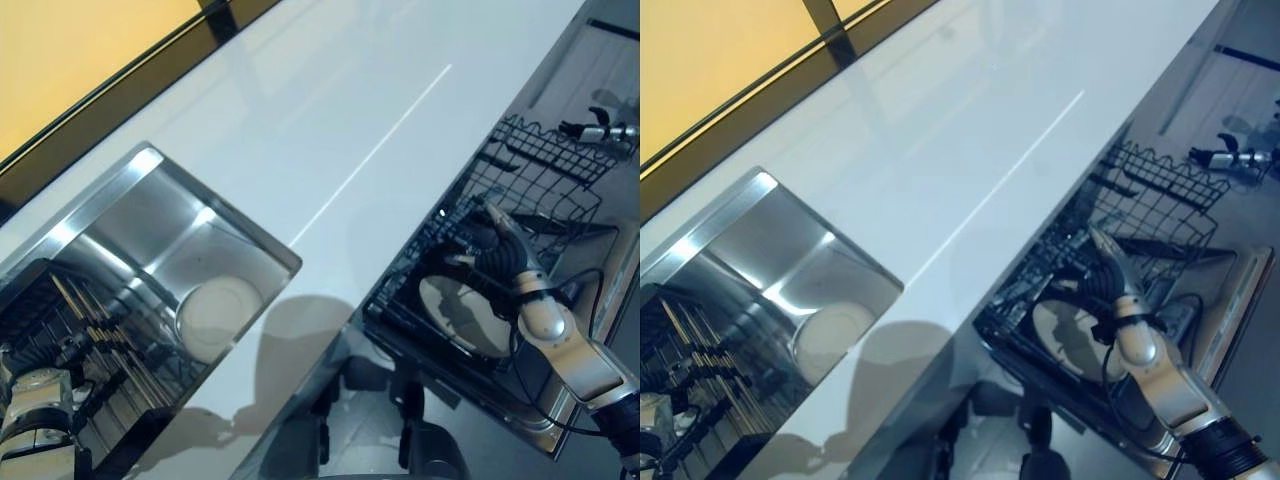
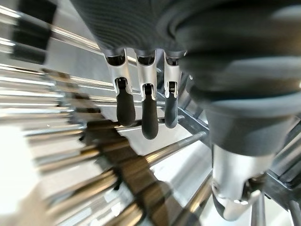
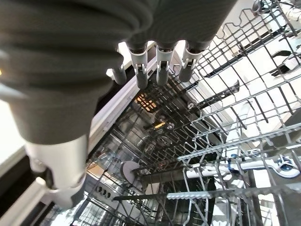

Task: Pick up plates and place into dishwasher.

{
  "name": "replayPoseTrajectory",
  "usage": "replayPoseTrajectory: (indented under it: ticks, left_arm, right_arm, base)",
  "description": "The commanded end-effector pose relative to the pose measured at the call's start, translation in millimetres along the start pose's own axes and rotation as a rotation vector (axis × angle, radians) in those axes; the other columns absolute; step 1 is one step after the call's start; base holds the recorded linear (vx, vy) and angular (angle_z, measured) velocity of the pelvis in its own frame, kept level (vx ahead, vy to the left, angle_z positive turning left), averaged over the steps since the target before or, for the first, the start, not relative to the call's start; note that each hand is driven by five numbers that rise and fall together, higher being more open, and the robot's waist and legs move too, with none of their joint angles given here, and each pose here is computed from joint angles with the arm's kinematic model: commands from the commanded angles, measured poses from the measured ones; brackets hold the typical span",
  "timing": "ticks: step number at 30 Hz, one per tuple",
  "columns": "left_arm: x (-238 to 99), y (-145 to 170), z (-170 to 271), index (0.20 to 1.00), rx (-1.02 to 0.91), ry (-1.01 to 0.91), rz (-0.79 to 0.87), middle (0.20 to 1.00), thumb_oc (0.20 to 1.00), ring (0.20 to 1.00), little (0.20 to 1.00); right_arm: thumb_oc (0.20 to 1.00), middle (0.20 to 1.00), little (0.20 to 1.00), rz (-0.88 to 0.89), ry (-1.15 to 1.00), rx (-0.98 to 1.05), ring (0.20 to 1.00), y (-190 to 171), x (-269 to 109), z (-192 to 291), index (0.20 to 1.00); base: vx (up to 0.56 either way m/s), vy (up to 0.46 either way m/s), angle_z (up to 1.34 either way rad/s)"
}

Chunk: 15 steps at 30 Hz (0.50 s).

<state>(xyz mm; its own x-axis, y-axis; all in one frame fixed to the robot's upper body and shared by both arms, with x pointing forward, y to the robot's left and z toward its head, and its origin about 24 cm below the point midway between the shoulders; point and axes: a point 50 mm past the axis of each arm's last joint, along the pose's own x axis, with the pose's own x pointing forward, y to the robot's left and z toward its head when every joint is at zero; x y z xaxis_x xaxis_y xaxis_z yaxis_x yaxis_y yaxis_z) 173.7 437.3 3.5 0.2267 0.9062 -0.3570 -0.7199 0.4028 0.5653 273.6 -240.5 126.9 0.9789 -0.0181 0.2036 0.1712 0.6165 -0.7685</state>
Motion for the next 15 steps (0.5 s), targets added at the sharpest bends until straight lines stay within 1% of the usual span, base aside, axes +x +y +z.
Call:
replayPoseTrajectory:
  ticks: [1, 2, 4, 5, 6, 7, 11, 13, 15]
  left_arm:
    - [-19, 113, -151, 1.0, 0.179, 0.473, 0.465, 1.0, 1.0, 1.0, 1.0]
    - [-11, 112, -124, 1.0, 0.092, 0.375, 0.53, 1.0, 1.0, 1.0, 1.0]
    - [-5, 113, -75, 1.0, -0.065, 0.186, 0.658, 1.0, 1.0, 1.0, 1.0]
    - [-6, 116, -64, 1.0, -0.101, 0.125, 0.702, 1.0, 1.0, 1.0, 1.0]
    - [-9, 123, -41, 1.0, -0.193, -0.007, 0.78, 1.0, 1.0, 1.0, 1.0]
    - [-13, 126, -26, 1.0, -0.243, -0.1, 0.822, 1.0, 1.0, 1.0, 1.0]
    - [-33, 131, 20, 1.0, -0.392, -0.38, 0.882, 1.0, 1.0, 1.0, 1.0]
    - [-45, 131, 39, 1.0, -0.437, -0.508, 0.865, 1.0, 1.0, 1.0, 1.0]
    - [-57, 129, 57, 1.0, -0.46, -0.625, 0.799, 1.0, 1.0, 1.0, 1.0]
  right_arm:
    - [1.0, 1.0, 1.0, -0.095, -0.032, 0.089, 1.0, -8, -6, 10, 1.0]
    - [1.0, 1.0, 1.0, -0.102, -0.019, 0.091, 1.0, -6, -8, 7, 1.0]
    - [1.0, 1.0, 1.0, -0.121, 0.009, 0.106, 1.0, -1, -12, 1, 1.0]
    - [1.0, 1.0, 1.0, -0.127, 0.017, 0.113, 1.0, 1, -13, 0, 1.0]
    - [1.0, 1.0, 1.0, -0.138, 0.038, 0.129, 1.0, 4, -17, -4, 1.0]
    - [1.0, 1.0, 1.0, -0.144, 0.052, 0.139, 1.0, 7, -20, -7, 1.0]
    - [1.0, 1.0, 1.0, -0.151, 0.098, 0.17, 1.0, 17, -33, -14, 1.0]
    - [1.0, 1.0, 1.0, -0.144, 0.111, 0.181, 1.0, 23, -40, -15, 1.0]
    - [1.0, 1.0, 1.0, -0.138, 0.122, 0.191, 1.0, 27, -45, -16, 1.0]
  base:
    - [0.04, -0.046, 0.03]
    - [0.04, -0.073, 0.1]
    - [0.04, -0.119, 0.25]
    - [0.05, -0.173, 0.33]
    - [0.05, -0.173, 0.31]
    - [0.06, -0.187, 0.29]
    - [0.07, -0.124, 0.25]
    - [0.07, -0.076, 0.23]
    - [0.06, -0.055, 0.2]
